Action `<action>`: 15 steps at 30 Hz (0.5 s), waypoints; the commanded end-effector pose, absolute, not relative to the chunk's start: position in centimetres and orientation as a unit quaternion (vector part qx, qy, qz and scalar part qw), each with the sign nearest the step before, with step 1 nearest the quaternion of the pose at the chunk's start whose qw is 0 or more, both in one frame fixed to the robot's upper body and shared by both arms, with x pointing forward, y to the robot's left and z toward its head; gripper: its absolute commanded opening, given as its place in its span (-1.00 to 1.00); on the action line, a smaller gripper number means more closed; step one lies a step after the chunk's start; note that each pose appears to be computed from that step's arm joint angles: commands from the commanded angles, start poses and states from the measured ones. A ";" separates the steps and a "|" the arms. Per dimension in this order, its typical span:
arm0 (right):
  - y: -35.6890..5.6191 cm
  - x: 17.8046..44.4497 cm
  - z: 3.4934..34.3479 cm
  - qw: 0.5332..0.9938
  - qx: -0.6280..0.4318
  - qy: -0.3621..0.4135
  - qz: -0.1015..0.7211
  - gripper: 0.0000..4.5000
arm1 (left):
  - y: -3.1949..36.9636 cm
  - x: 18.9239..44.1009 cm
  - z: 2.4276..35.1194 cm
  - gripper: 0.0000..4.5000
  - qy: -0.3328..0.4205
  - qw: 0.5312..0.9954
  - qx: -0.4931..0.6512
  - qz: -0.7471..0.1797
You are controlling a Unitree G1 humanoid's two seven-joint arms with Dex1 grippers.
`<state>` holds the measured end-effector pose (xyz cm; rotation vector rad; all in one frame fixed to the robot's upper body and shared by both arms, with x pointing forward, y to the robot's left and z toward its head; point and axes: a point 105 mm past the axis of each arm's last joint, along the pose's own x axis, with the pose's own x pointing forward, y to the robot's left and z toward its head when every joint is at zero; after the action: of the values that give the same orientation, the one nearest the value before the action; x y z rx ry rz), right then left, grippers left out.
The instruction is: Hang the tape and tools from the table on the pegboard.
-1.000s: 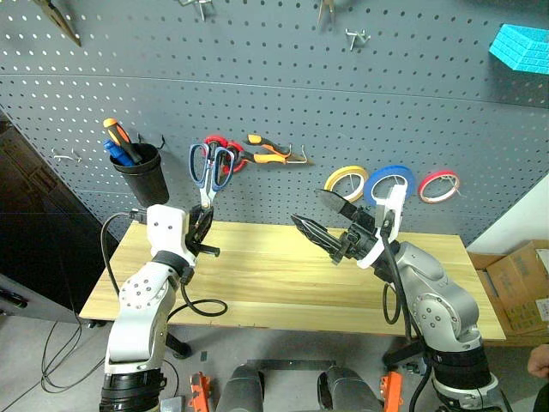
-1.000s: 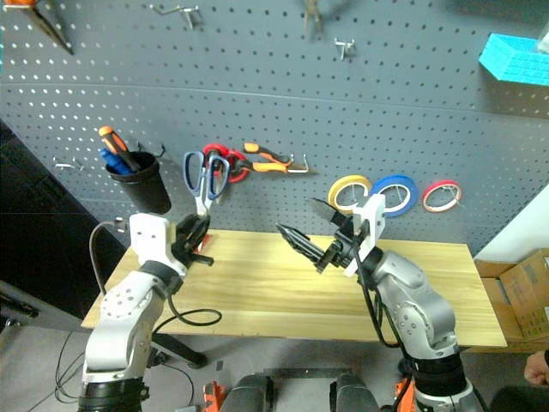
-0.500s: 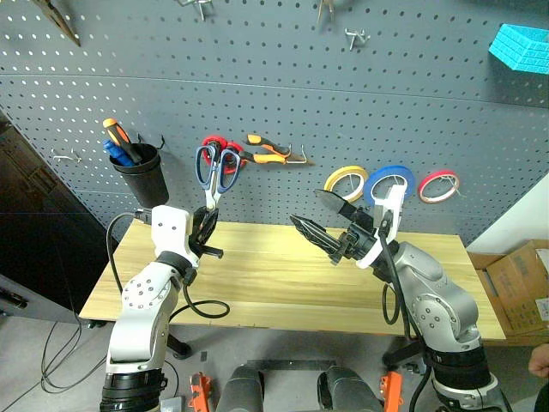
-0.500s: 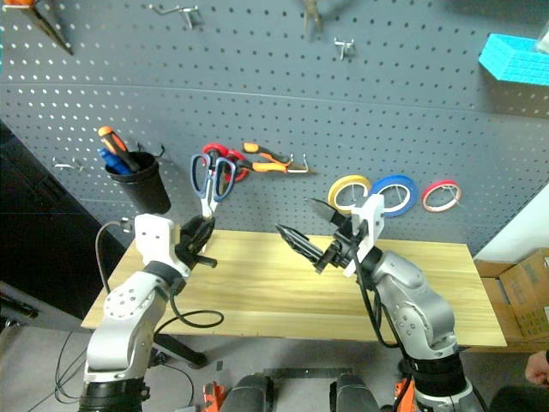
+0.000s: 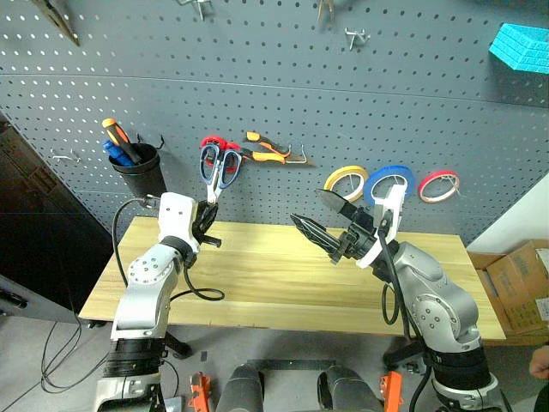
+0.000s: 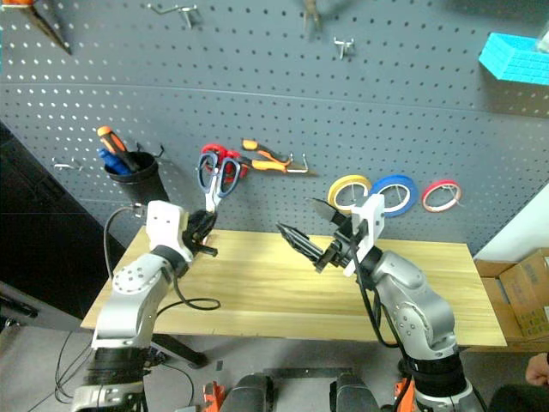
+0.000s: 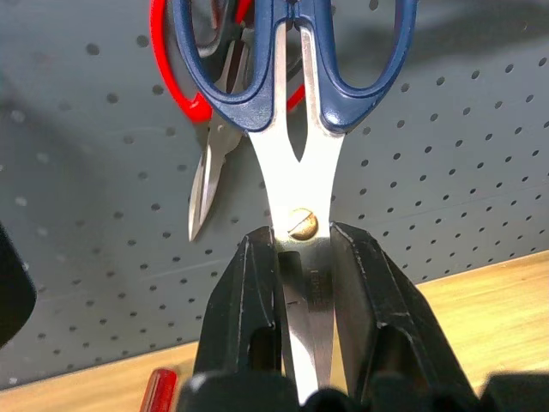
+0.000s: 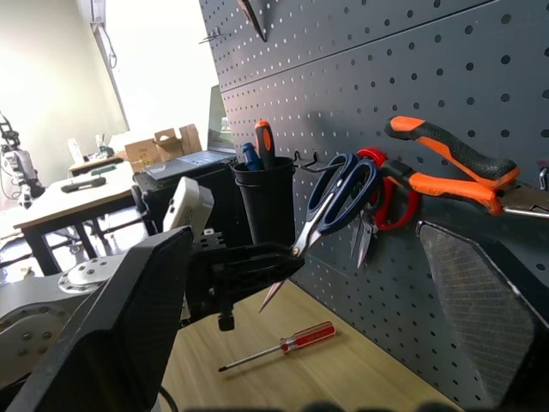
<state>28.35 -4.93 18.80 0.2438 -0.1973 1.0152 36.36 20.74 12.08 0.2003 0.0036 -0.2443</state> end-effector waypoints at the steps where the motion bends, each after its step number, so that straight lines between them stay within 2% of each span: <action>1: -5.0 27.8 20.2 0.858 0.107 -0.125 0.487 1.00 | 20.4 37.0 14.0 -0.78 -0.035 0.984 0.120 -0.130; 4: -5.0 27.8 20.2 0.859 0.106 -0.125 0.486 1.00 | 20.5 37.3 14.0 -0.78 -0.038 0.984 0.122 -0.127; 15: -5.1 27.9 20.1 0.861 0.101 -0.121 0.484 1.00 | 20.7 37.0 13.3 0.83 -0.034 0.986 0.111 -0.120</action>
<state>28.41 -5.05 18.73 0.2359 -0.1935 1.0092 37.06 20.71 12.02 0.2161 -0.0164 -0.2515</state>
